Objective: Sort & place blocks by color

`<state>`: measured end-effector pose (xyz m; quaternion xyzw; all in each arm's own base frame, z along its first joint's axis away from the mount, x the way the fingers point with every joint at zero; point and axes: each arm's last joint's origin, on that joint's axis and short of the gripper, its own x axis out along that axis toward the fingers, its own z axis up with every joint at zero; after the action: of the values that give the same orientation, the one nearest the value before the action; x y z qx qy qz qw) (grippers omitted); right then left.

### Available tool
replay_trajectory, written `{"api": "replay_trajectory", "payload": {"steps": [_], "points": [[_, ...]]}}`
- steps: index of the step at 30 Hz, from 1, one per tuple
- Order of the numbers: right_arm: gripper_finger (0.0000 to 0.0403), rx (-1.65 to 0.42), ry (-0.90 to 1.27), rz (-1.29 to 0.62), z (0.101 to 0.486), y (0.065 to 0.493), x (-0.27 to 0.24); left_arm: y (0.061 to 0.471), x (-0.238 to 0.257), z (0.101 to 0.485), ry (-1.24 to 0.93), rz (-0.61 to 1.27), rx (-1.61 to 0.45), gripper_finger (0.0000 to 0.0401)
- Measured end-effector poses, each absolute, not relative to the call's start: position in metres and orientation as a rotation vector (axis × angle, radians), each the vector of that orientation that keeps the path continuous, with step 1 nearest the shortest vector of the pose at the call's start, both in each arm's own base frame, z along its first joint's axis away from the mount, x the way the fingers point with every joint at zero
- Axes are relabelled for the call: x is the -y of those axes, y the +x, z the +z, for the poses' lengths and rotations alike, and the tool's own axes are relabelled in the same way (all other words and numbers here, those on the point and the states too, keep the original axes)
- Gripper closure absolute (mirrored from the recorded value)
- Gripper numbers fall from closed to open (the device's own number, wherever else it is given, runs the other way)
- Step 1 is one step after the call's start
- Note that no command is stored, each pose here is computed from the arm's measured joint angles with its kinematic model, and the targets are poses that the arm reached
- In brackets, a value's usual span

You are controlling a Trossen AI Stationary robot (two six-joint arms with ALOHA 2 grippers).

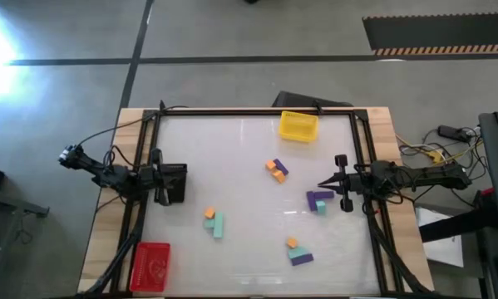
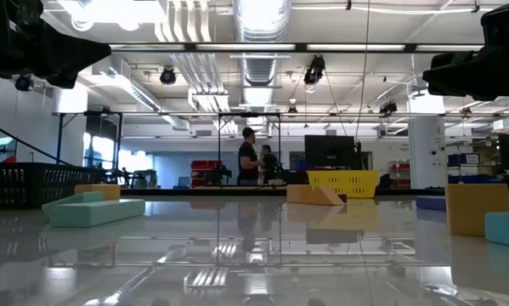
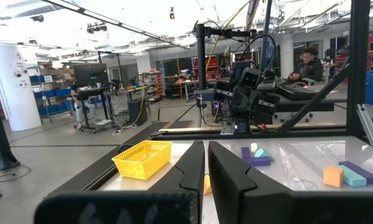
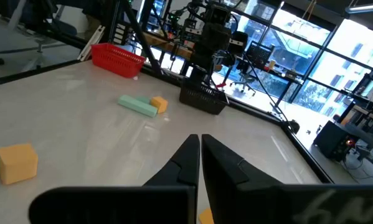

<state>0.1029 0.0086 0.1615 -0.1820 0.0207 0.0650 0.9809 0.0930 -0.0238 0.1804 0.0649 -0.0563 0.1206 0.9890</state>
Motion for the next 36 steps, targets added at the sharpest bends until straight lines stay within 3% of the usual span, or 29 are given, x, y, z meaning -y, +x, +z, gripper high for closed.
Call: {"api": "replay_trajectory", "payload": {"steps": [15,30,36], "points": [[0.0394,-0.033,-0.358,0.129,0.162,0.103,-0.009,0.092,0.024,0.186,0.134,0.242,0.168,0.0395],[0.0394,0.020,0.181,0.124,0.171,0.103,-0.009,0.083,0.020,0.212,-0.219,0.220,0.448,0.0395],[0.0394,0.066,0.148,0.103,0.175,0.103,-0.008,0.078,0.017,0.222,-0.311,0.211,0.554,0.0395]]}}
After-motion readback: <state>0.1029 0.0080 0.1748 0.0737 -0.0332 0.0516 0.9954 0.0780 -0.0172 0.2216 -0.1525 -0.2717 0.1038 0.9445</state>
